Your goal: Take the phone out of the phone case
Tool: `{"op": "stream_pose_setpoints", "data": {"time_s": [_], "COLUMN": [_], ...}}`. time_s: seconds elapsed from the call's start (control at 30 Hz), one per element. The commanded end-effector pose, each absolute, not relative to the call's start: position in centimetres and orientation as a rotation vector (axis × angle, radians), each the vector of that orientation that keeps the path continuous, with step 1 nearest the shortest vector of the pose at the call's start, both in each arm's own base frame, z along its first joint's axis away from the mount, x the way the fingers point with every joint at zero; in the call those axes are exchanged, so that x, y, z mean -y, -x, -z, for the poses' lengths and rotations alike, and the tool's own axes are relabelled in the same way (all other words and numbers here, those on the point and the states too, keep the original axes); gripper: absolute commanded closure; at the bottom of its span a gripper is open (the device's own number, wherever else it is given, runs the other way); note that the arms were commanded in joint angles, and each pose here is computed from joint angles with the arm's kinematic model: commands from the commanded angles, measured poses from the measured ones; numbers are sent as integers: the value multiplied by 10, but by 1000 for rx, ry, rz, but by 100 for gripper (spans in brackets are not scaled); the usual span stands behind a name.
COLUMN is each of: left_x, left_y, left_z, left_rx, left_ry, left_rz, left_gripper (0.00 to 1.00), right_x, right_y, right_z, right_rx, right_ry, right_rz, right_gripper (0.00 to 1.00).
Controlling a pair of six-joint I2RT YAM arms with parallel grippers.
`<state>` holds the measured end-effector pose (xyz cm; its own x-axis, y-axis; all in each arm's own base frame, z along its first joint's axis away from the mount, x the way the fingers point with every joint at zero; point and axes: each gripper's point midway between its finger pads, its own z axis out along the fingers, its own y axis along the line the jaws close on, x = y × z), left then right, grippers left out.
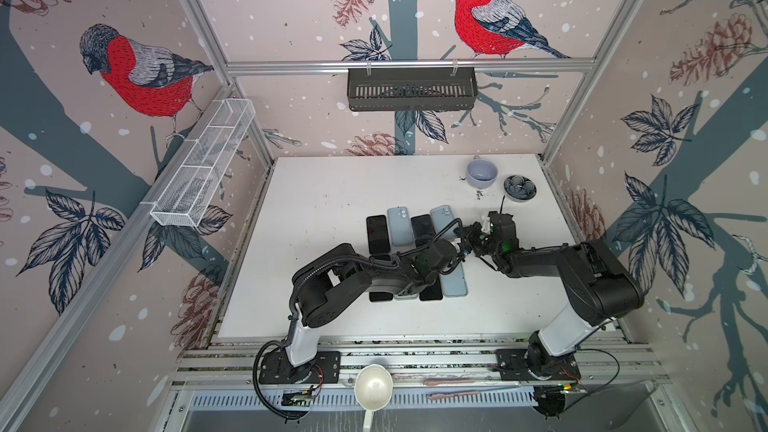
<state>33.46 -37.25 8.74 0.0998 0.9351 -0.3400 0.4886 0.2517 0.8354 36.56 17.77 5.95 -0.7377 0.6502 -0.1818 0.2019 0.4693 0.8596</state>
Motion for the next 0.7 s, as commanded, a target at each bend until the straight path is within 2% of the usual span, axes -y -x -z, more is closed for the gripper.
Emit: {"op": "stream_pose_setpoints", "data": {"time_s": [0.0, 0.1, 0.17, 0.4, 0.53, 0.67], "left_x": [382, 383, 382, 377, 377, 375], "left_y": [-341, -342, -343, -344, -345, -348], "left_z": [-105, -105, -106, -105, -109, -111], "left_rx": [-1511, -1514, -1519, -1548, -1556, -1583], "left_ry": [-1303, -1299, -1286, -1264, -1249, -1229], "left_rz": [-537, -538, -541, -543, -528, -519], "left_gripper": [59, 49, 44, 18, 10, 8], "right_x": [-181, -183, -182, -181, -179, -179], "right_y": [-372, -370, -370, -365, -359, -354], "right_z": [-69, -67, -66, -62, -60, -62], "right_rx": [-2188, -2201, -2208, -2254, -2279, -2305], "right_ry": [-682, -675, -671, -633, -617, -596], "right_rz": [-1251, -1251, -1247, -1229, -1203, -1190], "right_gripper": [81, 60, 52, 36, 30, 25]}}
